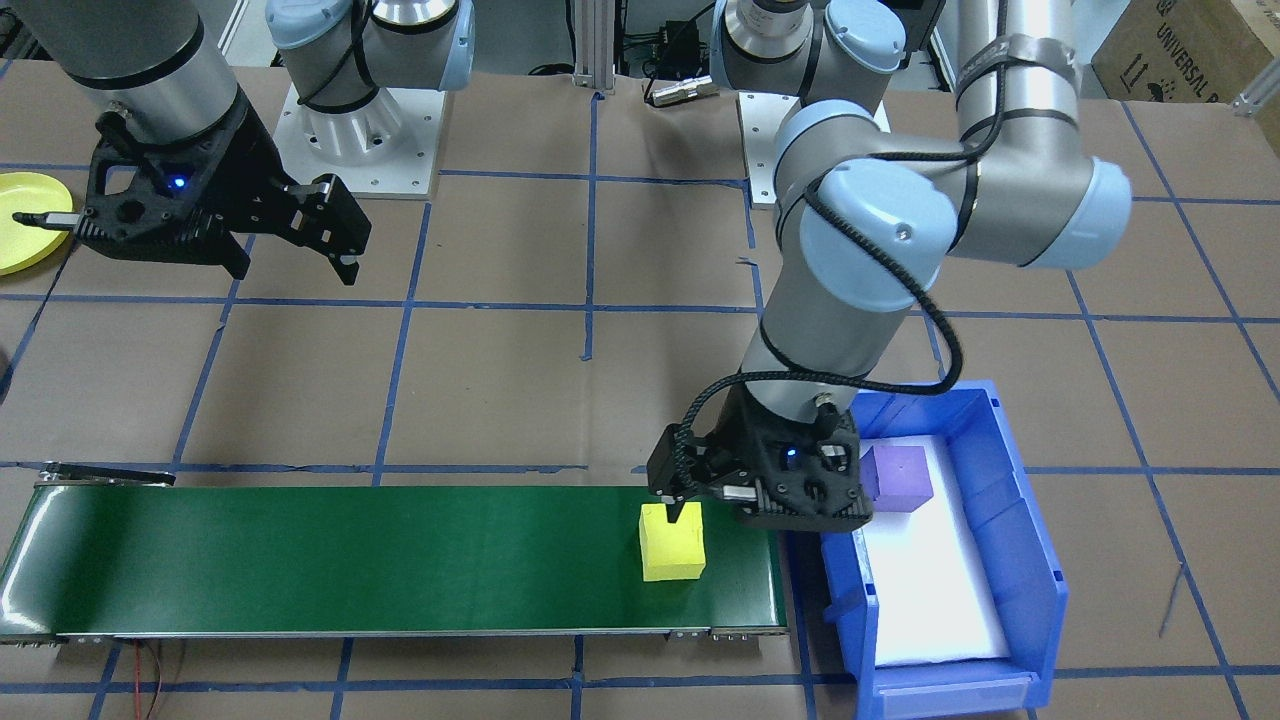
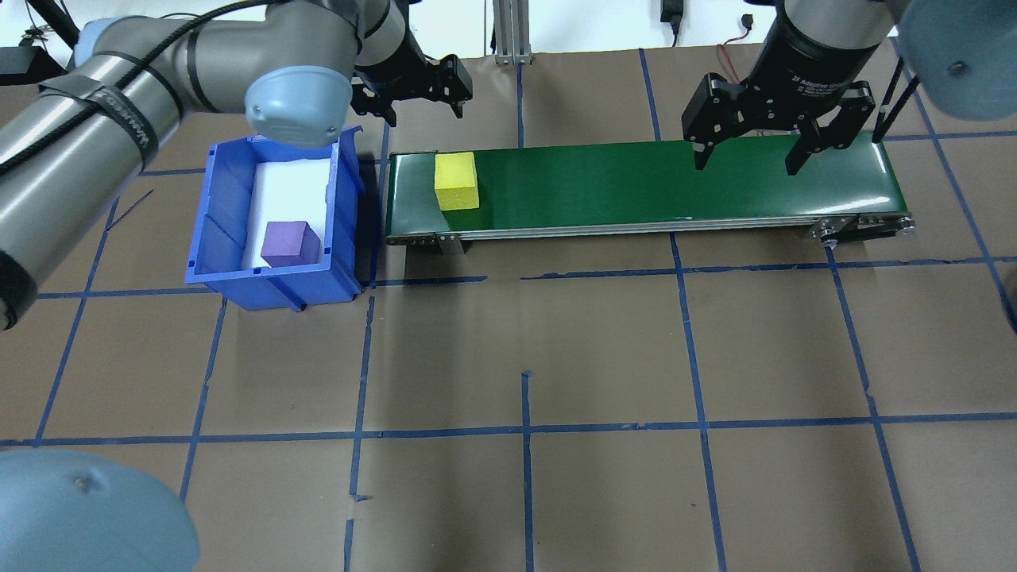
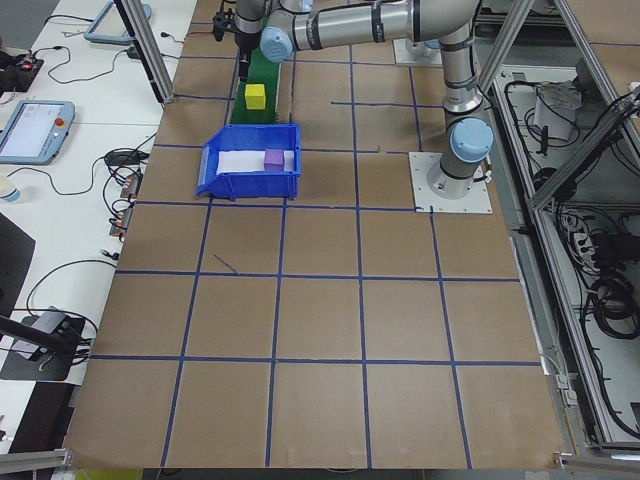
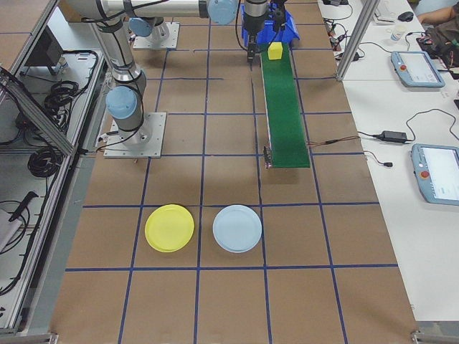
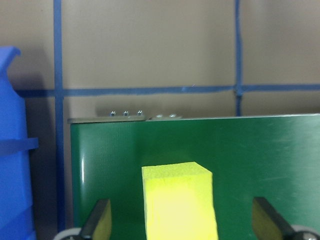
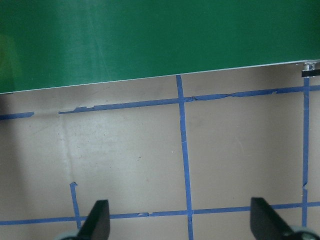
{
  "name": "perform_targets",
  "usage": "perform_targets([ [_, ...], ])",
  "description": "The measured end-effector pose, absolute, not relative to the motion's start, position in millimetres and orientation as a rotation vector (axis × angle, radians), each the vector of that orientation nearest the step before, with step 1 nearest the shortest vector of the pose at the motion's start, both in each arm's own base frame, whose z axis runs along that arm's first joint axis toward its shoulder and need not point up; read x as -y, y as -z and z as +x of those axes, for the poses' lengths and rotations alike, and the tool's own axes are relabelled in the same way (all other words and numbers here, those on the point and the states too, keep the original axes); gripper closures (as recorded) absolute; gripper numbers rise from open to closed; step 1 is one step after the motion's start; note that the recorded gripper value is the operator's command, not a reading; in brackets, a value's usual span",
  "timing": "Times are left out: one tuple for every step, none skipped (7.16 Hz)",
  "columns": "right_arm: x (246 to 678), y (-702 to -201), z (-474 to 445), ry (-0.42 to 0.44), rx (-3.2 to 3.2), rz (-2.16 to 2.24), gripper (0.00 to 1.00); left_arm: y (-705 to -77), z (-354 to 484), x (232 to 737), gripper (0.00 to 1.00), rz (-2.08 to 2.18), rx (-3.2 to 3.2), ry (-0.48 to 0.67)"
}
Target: Move block left to right into plate
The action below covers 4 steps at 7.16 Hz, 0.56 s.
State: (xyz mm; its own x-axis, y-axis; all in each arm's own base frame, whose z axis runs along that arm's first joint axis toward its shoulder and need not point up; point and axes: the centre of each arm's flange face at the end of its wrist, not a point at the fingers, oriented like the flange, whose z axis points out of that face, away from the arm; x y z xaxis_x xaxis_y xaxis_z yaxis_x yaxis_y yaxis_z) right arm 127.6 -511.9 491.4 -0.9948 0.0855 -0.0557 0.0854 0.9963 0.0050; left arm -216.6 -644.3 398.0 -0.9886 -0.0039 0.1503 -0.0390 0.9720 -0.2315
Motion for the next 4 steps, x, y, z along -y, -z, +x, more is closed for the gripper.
perform_targets([
  [512.7,-494.2,123.6,0.005,-3.082,0.134,0.0,-409.7,-183.2,638.3,0.0,0.059,2.98,-0.33],
  [513.9,-495.0,118.2,0.006,-3.082,0.131,0.0,-408.8,-141.0,631.8,0.0,0.039,3.001,-0.291],
  [516.8,-495.0,106.0,0.002,-3.08,0.151,0.0,-395.1,-95.0,625.5,0.0,0.007,3.019,-0.241],
  [524.4,-491.8,83.9,-0.005,-3.062,0.191,0.0,-376.4,-59.9,618.1,0.0,-0.016,3.029,-0.185],
])
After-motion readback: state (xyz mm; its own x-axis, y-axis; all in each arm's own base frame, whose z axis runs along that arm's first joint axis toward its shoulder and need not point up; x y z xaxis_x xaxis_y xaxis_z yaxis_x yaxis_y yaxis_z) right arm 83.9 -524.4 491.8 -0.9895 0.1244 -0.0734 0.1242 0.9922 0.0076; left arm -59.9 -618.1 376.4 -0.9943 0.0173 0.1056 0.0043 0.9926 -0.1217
